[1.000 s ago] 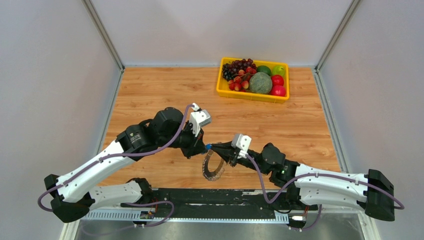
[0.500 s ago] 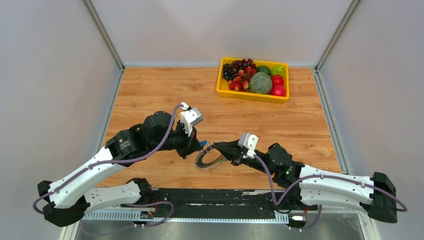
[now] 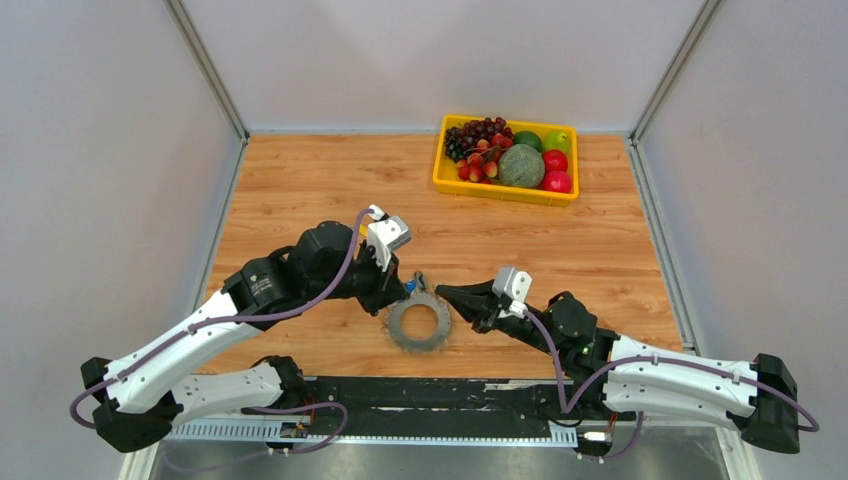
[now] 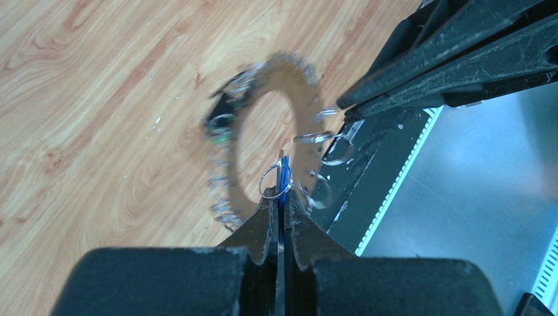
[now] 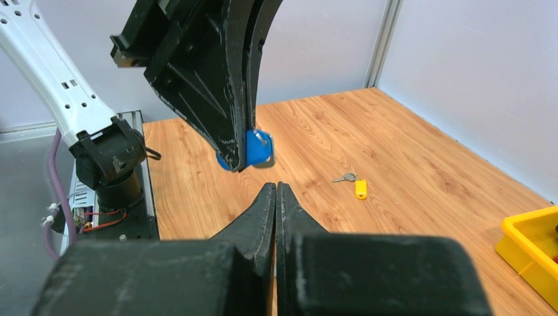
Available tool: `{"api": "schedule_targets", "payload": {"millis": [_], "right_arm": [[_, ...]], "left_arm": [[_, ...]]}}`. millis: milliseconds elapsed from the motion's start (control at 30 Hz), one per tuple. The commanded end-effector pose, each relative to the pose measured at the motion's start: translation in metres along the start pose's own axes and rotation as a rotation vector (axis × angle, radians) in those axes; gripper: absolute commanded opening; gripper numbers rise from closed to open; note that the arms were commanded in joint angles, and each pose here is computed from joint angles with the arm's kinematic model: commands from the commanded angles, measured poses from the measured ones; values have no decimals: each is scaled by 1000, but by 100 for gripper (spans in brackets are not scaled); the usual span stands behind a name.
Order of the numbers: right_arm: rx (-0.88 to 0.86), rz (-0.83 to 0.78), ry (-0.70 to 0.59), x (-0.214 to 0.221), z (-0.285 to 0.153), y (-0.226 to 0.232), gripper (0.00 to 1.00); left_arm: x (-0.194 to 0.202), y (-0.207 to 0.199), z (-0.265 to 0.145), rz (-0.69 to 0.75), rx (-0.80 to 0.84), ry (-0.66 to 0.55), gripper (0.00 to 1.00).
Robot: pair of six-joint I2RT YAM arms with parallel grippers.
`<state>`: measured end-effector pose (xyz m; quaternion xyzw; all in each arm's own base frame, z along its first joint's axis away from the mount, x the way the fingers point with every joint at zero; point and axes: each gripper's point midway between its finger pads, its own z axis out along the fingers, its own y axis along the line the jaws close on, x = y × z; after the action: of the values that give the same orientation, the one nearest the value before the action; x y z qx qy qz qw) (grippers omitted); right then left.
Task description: Remove the keys from the keyring
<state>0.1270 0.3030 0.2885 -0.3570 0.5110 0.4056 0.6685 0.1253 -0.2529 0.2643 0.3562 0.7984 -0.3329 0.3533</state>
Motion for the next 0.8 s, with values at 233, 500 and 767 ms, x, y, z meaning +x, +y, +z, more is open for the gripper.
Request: {"api": "schedule_targets", "payload": {"millis": [233, 500, 767], "right_arm": [[120, 30, 4, 3, -8, -20, 0], [382, 125, 148, 41, -26, -58, 3], [387, 173, 132, 38, -42, -58, 3]], "left_arm": [[-21, 23, -7, 55, -133, -91, 0], [-12, 127, 17, -117, -519, -65, 0], [-7, 223, 44, -306, -790, -89, 0]]}}
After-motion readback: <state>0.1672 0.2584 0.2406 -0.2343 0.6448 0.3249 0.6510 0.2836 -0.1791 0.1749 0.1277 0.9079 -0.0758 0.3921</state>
